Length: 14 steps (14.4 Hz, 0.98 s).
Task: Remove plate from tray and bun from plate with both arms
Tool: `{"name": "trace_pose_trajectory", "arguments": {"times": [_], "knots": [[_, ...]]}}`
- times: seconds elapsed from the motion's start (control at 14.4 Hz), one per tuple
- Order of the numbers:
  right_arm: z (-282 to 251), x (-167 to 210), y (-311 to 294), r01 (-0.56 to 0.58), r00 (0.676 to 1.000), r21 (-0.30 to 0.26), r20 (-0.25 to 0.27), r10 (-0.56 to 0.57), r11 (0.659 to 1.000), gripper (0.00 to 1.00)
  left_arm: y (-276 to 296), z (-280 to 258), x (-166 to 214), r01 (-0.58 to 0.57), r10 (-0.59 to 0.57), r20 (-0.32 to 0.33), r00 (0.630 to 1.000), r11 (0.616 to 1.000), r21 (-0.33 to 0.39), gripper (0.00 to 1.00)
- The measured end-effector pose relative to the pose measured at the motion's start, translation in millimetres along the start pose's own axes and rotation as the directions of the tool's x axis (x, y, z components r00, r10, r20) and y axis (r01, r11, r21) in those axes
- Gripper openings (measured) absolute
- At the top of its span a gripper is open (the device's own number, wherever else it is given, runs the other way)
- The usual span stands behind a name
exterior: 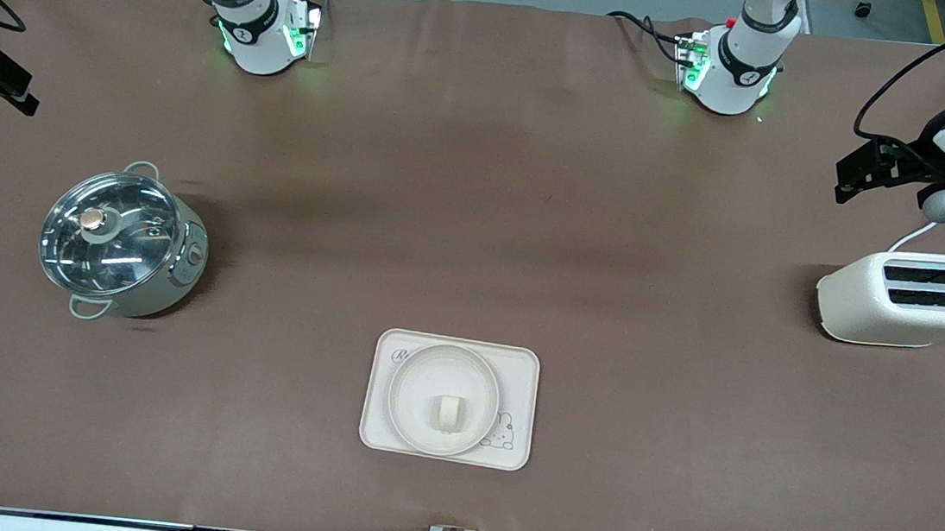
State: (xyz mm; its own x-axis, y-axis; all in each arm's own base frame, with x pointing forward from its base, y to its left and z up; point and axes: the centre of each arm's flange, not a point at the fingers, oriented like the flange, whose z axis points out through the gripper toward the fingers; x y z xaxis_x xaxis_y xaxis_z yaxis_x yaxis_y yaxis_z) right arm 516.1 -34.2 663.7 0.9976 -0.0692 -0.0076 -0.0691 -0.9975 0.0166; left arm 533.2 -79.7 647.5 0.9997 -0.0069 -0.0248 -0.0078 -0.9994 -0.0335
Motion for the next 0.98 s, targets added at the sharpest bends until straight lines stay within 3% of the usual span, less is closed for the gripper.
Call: {"name": "trace_pose_trajectory", "arguments": {"times": [0.21,0.42,0.7,0.98], "knots": [[0,0,-3,0.004,1.000,0.019,0.001,-0.004,1.000,1.00,-1,1,1,0.003,-0.003,0.002,1.000,1.000,0.000,1.00],[21,12,-37,0.020,1.000,0.120,0.002,-0.020,0.993,1.00,-2,2,2,0.005,-0.005,0.005,1.000,1.000,0.000,1.00],[127,76,-141,-0.068,0.997,0.172,-0.010,0.070,0.983,1.00,-4,3,2,0.007,-0.007,0.005,1.000,1.000,0.000,1.00],[248,118,-250,-0.219,0.972,0.241,-0.025,0.232,0.945,1.00,-4,3,2,0.007,-0.007,0.005,1.000,1.000,0.000,1.00]]}}
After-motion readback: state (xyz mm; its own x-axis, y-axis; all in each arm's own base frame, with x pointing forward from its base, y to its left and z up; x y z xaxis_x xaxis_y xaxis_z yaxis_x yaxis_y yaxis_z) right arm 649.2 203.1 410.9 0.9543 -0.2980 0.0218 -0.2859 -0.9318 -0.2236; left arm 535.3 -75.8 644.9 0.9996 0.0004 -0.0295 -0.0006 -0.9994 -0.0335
